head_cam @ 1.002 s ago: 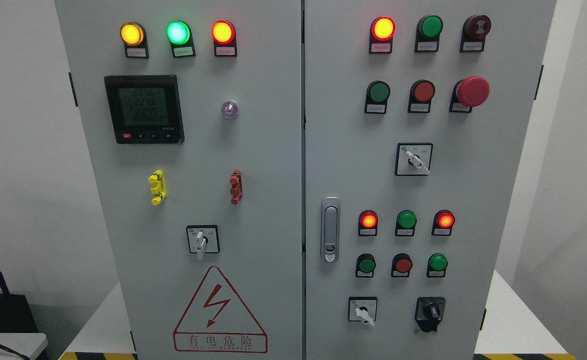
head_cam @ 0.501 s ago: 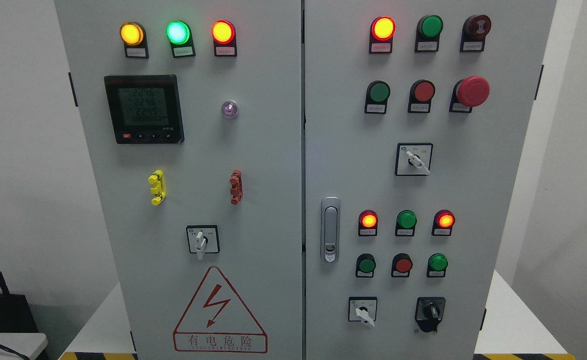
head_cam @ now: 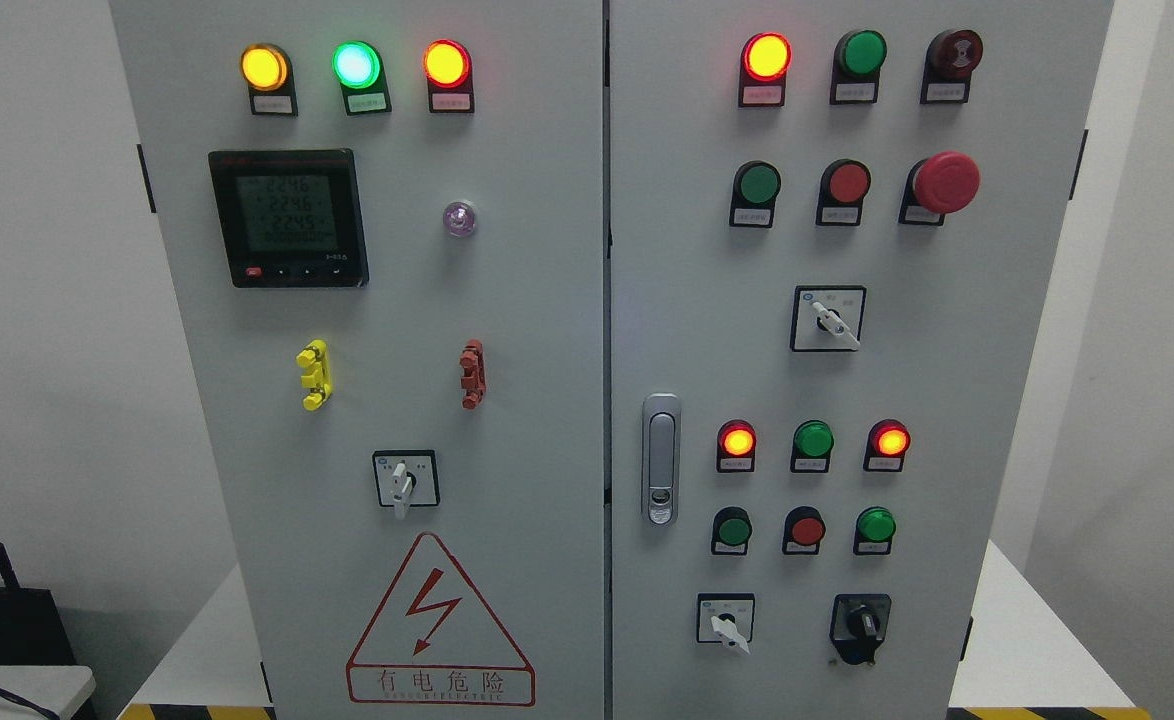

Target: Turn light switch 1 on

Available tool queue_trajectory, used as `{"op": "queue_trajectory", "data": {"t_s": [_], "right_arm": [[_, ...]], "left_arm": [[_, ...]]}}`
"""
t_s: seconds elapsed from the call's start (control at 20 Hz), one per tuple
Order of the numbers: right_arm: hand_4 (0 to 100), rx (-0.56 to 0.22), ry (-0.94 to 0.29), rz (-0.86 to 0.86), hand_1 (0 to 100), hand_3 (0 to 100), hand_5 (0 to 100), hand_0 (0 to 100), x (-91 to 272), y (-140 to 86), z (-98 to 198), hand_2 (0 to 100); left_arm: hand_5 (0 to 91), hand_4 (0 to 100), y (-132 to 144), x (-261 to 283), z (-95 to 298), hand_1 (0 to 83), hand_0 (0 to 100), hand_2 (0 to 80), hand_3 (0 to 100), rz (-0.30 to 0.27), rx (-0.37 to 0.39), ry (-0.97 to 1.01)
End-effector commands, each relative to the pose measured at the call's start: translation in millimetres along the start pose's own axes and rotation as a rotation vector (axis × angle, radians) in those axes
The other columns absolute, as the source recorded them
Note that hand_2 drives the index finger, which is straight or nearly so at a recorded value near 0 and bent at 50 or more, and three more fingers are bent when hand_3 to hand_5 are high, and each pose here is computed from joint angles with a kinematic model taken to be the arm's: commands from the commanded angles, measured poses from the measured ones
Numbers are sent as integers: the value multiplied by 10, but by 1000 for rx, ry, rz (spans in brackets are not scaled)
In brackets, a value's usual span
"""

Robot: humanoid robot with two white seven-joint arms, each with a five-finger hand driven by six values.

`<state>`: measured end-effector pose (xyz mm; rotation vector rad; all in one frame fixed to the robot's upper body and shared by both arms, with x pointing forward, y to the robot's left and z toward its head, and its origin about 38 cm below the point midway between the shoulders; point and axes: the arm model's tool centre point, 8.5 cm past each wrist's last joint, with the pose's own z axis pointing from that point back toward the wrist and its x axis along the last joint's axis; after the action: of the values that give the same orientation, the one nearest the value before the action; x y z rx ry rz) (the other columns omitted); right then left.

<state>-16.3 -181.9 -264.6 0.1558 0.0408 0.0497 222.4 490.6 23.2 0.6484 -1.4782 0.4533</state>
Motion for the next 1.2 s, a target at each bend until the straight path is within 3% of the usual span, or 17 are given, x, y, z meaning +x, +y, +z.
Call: {"op": "queue_trajectory", "data": {"t_s": [0.0, 0.2, 0.35, 0.6, 0.7, 0.9, 1.15], "right_arm": [[0, 1, -3, -17, 389, 0, 0, 120, 2, 1, 0, 0], [0, 2, -3, -18, 389, 0, 0, 120, 2, 2, 0, 0], [0, 1, -3, -17, 389, 0, 0, 120, 2, 1, 0, 0], [0, 2, -3, -18, 389, 0, 0, 120, 2, 2, 0, 0], [0, 1, -3, -17, 389, 0, 0, 120, 2, 1, 0, 0], [0, 1, -3, -17, 389, 0, 0, 120, 2, 1, 0, 0], [0, 1, -3, -17, 389, 0, 0, 120, 2, 1, 0, 0]], "left_arm": [[49, 326, -505, 1246, -236, 0, 466, 73, 264, 69, -114, -365], [137, 394, -913, 1661, -221, 0, 411, 183, 281, 133, -197, -480], [193, 441, -1244, 1865, -241, 0, 379, 212, 324, 194, -238, -526], [347, 511, -1625, 2048, -110, 42, 336, 273, 397, 232, -341, -568], [416, 532, -1728, 2124, -63, 73, 305, 297, 427, 245, -371, -587], [454, 568, -1951, 2283, -12, 116, 261, 328, 478, 284, -418, -619], [574, 631, -2155, 2362, 48, 170, 216, 400, 550, 308, -459, -618]]}}
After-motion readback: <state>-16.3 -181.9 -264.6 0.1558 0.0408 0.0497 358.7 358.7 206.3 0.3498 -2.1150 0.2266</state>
